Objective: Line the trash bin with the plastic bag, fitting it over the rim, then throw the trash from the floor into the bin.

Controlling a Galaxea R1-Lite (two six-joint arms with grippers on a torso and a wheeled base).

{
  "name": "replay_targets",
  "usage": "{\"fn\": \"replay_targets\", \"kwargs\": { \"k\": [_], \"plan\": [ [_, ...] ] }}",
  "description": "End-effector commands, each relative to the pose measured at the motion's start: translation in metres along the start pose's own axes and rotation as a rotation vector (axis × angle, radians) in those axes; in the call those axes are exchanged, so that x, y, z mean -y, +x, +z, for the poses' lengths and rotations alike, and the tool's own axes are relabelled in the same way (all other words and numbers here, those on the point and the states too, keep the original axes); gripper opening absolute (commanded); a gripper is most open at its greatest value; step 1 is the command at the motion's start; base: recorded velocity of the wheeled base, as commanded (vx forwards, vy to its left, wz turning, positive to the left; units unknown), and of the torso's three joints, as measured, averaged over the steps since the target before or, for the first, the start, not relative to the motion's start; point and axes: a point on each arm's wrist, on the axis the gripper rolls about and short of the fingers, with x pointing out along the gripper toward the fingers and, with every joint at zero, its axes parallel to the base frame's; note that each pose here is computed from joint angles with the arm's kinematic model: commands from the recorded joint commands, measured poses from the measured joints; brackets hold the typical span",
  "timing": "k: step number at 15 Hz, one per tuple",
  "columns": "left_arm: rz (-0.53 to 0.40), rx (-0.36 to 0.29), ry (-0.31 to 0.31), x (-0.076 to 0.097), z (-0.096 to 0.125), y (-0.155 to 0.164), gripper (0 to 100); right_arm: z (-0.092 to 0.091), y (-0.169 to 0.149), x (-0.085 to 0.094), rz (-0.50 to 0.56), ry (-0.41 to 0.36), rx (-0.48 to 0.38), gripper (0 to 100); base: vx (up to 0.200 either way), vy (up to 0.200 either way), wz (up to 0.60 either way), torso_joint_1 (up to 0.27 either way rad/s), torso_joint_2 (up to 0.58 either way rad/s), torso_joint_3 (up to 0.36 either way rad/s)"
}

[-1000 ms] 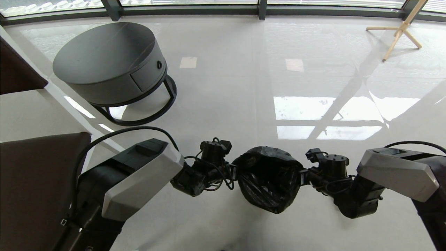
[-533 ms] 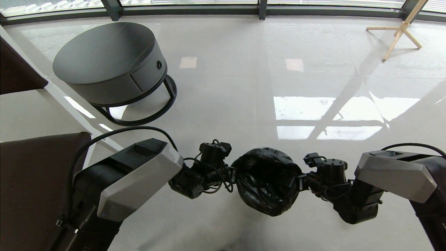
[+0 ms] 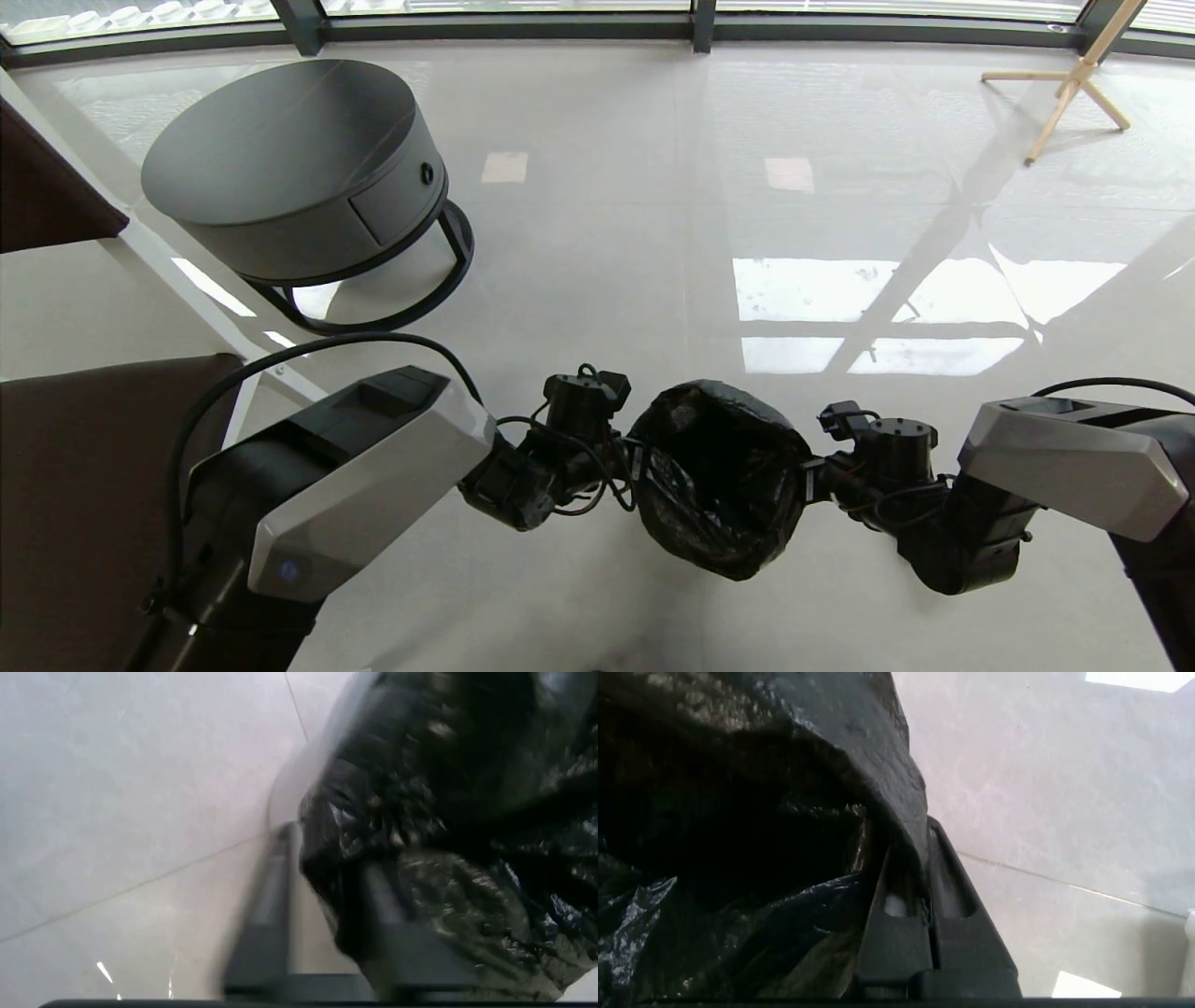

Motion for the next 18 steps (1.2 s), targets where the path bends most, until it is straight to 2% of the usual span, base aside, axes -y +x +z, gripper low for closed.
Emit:
{"fn": "replay_targets", "kwargs": {
  "k": [1, 4, 7, 10, 14, 15, 18],
  "plan": [
    [0.004, -0.002, 0.0, -0.001, 0.003, -0.003, 100, 0.001, 0.0, 0.0, 0.0, 0.0, 0.002, 0, 0.0, 0.0, 0.0, 0.0, 0.0, 0.0],
    [0.016, -0.008, 0.006, -0.006, 0.013, -0.019, 100, 0.001, 0.0, 0.0, 0.0, 0.0, 0.002, 0, 0.0, 0.0, 0.0, 0.0, 0.0, 0.0],
    [0.015, -0.038, 0.015, -0.004, 0.012, -0.042, 100, 0.0, 0.0, 0.0, 0.0, 0.0, 0.002, 0, 0.0, 0.0, 0.0, 0.0, 0.0, 0.0],
    [-0.026, -0.073, 0.036, 0.016, 0.004, -0.054, 100, 0.001, 0.0, 0.0, 0.0, -0.002, 0.004, 0, 0.0, 0.0, 0.0, 0.0, 0.0, 0.0],
    [-0.061, -0.121, 0.049, 0.031, -0.017, -0.036, 100, 0.001, 0.0, 0.0, 0.001, -0.002, 0.008, 0, 0.0, 0.0, 0.0, 0.0, 0.0, 0.0],
    [-0.062, -0.135, 0.05, 0.031, -0.024, -0.03, 0, 0.0, 0.0, 0.0, 0.001, -0.002, 0.008, 0, 0.0, 0.0, 0.0, 0.0, 0.0, 0.0],
    [-0.049, -0.136, 0.035, 0.025, -0.027, -0.021, 0, 0.0, -0.001, 0.001, -0.002, -0.001, 0.008, 0, 0.0, 0.0, 0.0, 0.0, 0.0, 0.0]
  ]
}}
